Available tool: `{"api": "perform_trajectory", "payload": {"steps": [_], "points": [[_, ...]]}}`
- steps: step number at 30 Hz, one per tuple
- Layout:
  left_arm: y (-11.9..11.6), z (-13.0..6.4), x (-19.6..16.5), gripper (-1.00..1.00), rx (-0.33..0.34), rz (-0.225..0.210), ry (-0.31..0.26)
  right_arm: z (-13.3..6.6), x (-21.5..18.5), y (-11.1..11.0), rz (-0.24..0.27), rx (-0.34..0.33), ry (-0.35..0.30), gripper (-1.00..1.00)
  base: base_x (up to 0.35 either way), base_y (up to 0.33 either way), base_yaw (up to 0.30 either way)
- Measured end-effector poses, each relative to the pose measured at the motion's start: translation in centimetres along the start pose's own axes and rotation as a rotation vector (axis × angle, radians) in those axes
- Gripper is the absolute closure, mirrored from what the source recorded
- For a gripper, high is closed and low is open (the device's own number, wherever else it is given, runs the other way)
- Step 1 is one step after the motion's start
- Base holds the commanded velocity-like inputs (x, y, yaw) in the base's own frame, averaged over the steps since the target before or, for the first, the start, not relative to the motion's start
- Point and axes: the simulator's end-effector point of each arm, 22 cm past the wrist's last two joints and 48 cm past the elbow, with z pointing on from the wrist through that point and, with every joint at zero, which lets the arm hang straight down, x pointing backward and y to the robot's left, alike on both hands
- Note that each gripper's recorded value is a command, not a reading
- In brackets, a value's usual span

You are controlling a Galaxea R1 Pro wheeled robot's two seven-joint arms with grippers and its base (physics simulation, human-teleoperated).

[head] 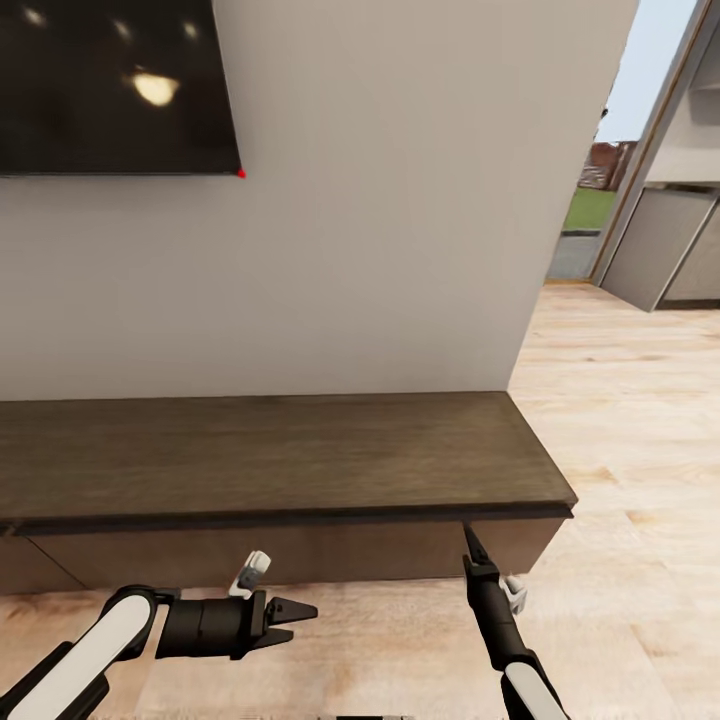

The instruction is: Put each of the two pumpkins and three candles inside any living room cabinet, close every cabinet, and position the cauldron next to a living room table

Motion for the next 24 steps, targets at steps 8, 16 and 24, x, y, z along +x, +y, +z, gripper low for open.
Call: {"api": "perform_trajectory", "payload": {"steps": [8,16,24], "points": [[1.2,0.6,0.3,-1.0,-0.004,-0.029,0.016,-0.3,0.3,-1.9,0.003,0.034,0.005,-1.0,0.0,0.0,0.0],[1.1,0.6,0.3,-1.0,-0.003,-0.029,0.017,-0.3,0.4,-1.0,-0.003,-0.005,0.01,-1.0,0.0,0.0,0.0],[1.6,0.8,0.4,-1.0,-0.006,-0.04,0.023,-0.4,0.6,-0.8,-0.006,-0.033,0.019,-1.0,0.0,0.0,0.0]]}}
